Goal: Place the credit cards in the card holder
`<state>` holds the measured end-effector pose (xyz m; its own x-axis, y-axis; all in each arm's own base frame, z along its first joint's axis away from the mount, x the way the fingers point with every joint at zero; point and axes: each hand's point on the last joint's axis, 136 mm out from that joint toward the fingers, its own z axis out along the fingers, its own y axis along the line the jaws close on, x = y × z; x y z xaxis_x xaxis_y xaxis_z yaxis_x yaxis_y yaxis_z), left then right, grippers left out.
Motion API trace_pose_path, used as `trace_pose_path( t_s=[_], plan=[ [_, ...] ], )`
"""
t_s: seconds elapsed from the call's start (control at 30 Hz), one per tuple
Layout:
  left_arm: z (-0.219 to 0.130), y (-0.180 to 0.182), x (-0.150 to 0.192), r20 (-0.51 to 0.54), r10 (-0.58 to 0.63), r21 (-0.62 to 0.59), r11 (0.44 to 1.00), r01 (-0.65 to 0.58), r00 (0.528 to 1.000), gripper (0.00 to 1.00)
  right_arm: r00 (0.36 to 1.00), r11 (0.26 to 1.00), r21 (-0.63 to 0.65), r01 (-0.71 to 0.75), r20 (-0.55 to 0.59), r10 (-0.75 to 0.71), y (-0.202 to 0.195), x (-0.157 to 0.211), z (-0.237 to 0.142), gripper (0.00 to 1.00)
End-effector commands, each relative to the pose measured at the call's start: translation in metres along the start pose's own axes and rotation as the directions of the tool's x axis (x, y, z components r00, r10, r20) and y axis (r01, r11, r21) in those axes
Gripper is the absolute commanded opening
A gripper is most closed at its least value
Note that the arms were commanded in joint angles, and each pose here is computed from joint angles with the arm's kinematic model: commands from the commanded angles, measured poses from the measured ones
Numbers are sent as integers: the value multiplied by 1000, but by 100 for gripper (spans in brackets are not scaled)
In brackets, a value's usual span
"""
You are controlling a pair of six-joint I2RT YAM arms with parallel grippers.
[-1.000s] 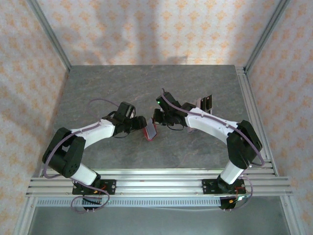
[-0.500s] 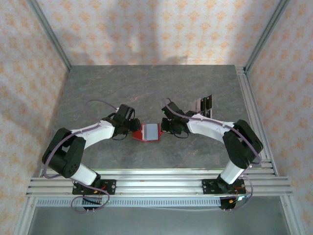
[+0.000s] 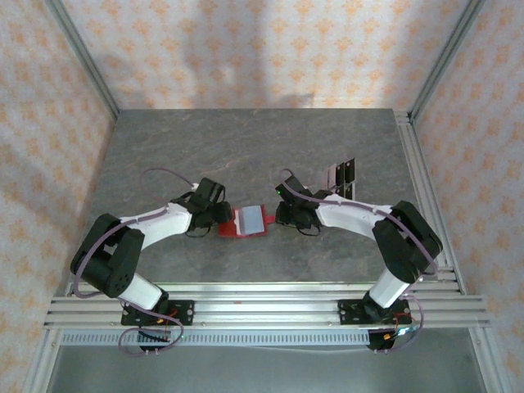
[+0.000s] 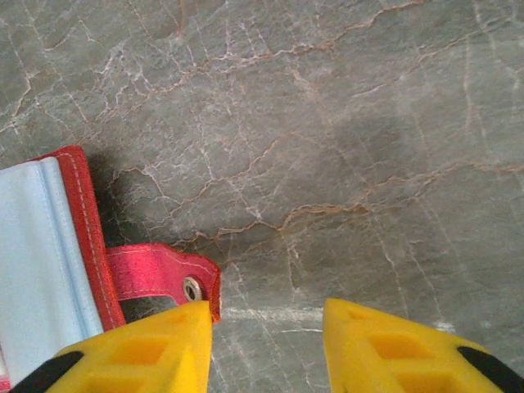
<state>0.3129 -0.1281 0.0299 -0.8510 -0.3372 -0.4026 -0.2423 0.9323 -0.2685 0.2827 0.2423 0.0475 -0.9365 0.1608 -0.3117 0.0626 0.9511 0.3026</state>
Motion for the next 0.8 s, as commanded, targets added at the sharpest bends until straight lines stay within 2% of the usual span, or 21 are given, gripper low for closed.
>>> trace_pose_path(
  t_s=[0.0,0.07,0.13,0.17,0.23,0.27,0.37,0.5,0.57,0.6,0.67,0.77],
  plan=[
    [3,13,5,-8,30,-62,998,-30,1000,57,999,1000,7,24,41,-24,-1,-11,-19,43],
    [2,11,3,-7,35,-58,998,-35,999,57,998,999,-9,36,54,-35,4,-15,-29,50],
    [1,9,1,-4,38,-50,998,-38,999,57,996,999,-25,48,80,-46,9,-22,-39,63],
    [1,7,0,-2,39,-46,998,-39,999,57,994,998,-29,50,95,-47,11,-25,-44,71],
    [-1,5,-1,0,41,-37,998,-41,999,58,990,996,-53,66,127,-59,17,-32,-55,95],
    [-1,4,-2,3,43,-32,999,-42,999,58,989,996,-62,66,140,-57,20,-35,-59,99],
    [-4,-1,-6,11,47,-19,999,-46,999,58,986,985,-154,71,161,-46,41,-43,-73,99],
    [-6,-6,-10,14,52,-5,999,-51,999,58,991,945,-314,88,124,-51,77,-43,-82,99],
    [-9,-9,-13,20,53,1,999,-53,998,58,994,931,-354,86,89,-58,88,-39,-79,93],
    [-11,-10,-15,23,55,3,998,-55,998,58,996,923,-376,83,69,-61,93,-37,-77,85],
    [-15,-12,-20,34,56,3,998,-57,998,59,999,917,-395,53,18,-50,98,-32,-70,63],
    [-23,-12,-26,53,59,-6,998,-59,997,61,997,913,-407,10,-70,-43,105,-21,-54,39]
  ],
)
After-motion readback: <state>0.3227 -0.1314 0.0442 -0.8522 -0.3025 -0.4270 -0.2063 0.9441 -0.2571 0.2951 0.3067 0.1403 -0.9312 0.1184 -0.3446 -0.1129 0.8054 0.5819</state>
